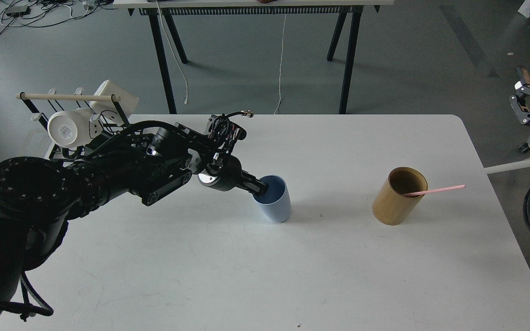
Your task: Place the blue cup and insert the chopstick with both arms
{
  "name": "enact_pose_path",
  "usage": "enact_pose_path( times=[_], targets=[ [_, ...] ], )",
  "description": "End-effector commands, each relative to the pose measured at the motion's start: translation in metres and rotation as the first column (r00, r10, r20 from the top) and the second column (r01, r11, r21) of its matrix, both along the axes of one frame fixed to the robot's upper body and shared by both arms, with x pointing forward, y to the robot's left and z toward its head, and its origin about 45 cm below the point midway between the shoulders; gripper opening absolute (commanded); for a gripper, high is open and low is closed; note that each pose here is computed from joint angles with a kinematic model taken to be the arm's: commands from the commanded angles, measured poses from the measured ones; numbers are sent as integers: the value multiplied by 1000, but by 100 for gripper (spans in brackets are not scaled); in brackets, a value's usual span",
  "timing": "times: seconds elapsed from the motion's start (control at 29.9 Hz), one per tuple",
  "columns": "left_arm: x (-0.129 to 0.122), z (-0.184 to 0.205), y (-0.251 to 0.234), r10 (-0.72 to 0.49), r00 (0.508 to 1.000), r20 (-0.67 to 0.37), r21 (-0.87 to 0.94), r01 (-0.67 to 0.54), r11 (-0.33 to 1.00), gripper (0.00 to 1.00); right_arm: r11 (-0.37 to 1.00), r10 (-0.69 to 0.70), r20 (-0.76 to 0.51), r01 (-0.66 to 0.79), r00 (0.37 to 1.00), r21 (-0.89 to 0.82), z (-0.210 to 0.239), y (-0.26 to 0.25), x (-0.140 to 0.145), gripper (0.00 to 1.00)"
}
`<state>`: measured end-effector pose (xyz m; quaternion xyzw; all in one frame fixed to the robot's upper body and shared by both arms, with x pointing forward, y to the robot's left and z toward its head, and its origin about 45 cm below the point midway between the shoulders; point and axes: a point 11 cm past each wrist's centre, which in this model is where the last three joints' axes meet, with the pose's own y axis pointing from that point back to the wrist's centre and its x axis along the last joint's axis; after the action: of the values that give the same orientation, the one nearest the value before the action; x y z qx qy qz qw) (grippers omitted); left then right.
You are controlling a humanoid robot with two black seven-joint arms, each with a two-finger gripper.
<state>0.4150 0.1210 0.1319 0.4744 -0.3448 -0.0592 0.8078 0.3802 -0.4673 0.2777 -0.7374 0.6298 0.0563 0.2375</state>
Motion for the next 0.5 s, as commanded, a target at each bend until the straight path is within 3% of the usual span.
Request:
enact_pose_path(
  times=[0.0,0.2,0.47],
  targets=[
    [2,3,2,12,1000,-1,-10,-12,1000,26,1000,0,0,0,1000,0,0,0,0,96],
    [3,7,1,27,1000,-14,-31,-27,999,38,1000,0,0,0,1000,0,0,0,0,96],
    [12,30,-3,102,993,-52,-164,-109,980,72,1000,2,0,-2,1000,-4,1,0,0,96]
  ],
)
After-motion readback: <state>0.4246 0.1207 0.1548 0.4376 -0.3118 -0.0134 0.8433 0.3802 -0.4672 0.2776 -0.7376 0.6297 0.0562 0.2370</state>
